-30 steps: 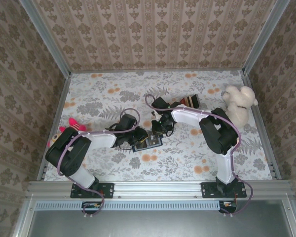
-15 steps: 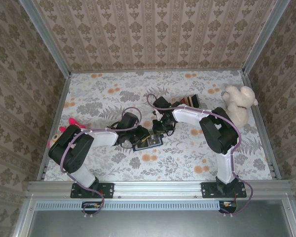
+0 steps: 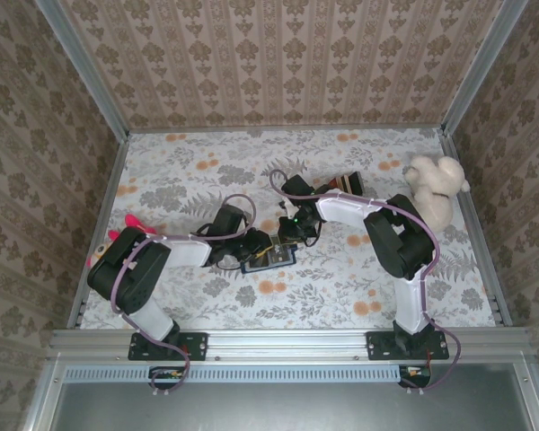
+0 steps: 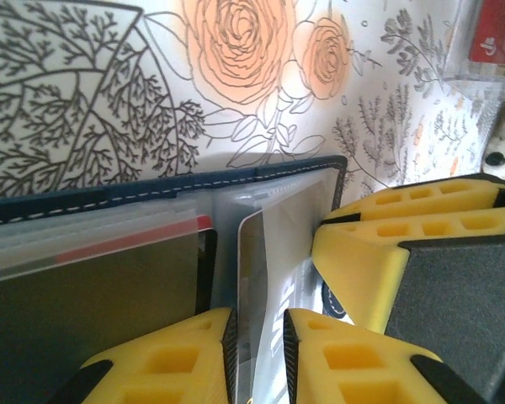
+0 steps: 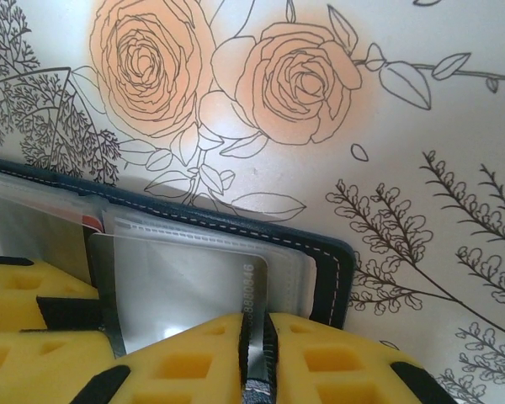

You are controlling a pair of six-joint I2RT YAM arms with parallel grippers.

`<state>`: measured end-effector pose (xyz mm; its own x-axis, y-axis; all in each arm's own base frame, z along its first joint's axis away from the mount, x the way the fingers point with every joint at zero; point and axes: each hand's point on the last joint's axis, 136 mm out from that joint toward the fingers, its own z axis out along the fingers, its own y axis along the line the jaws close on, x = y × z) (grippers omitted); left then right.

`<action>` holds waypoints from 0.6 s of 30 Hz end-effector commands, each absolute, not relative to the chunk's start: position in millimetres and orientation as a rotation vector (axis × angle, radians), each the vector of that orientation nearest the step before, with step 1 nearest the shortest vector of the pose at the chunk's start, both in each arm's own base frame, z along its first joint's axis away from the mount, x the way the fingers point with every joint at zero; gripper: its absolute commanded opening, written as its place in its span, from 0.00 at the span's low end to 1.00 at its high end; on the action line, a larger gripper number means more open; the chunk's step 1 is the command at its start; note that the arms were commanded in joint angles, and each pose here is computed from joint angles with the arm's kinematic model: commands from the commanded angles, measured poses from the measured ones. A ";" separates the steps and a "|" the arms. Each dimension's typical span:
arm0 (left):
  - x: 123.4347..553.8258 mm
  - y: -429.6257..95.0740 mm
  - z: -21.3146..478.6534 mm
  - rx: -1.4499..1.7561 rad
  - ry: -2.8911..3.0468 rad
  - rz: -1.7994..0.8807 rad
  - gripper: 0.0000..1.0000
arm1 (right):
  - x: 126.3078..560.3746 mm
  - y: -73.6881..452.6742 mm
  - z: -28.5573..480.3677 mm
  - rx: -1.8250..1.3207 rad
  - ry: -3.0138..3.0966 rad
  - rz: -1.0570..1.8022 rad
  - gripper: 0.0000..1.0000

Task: Take the credit cards out of the card holder

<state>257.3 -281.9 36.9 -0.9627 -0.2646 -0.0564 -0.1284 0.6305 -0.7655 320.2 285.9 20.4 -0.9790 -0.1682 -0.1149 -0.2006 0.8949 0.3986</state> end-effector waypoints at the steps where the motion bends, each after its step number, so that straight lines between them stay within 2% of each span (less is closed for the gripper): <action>1: 260.3 -292.0 48.7 -0.165 2.610 -1.338 0.23 | 301.0 278.4 -2.6 -0.268 3.078 0.615 0.17; 18: 257.1 -277.5 39.2 -0.165 2.623 -1.315 0.16 | 299.3 269.4 -9.7 -0.256 3.100 0.562 0.17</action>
<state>258.9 -279.6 36.3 -0.9724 -0.2089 -0.1039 -0.0456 0.6070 -0.7934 319.8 286.2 19.9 -0.9803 -0.1650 -0.1089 -0.1958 0.8872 0.4177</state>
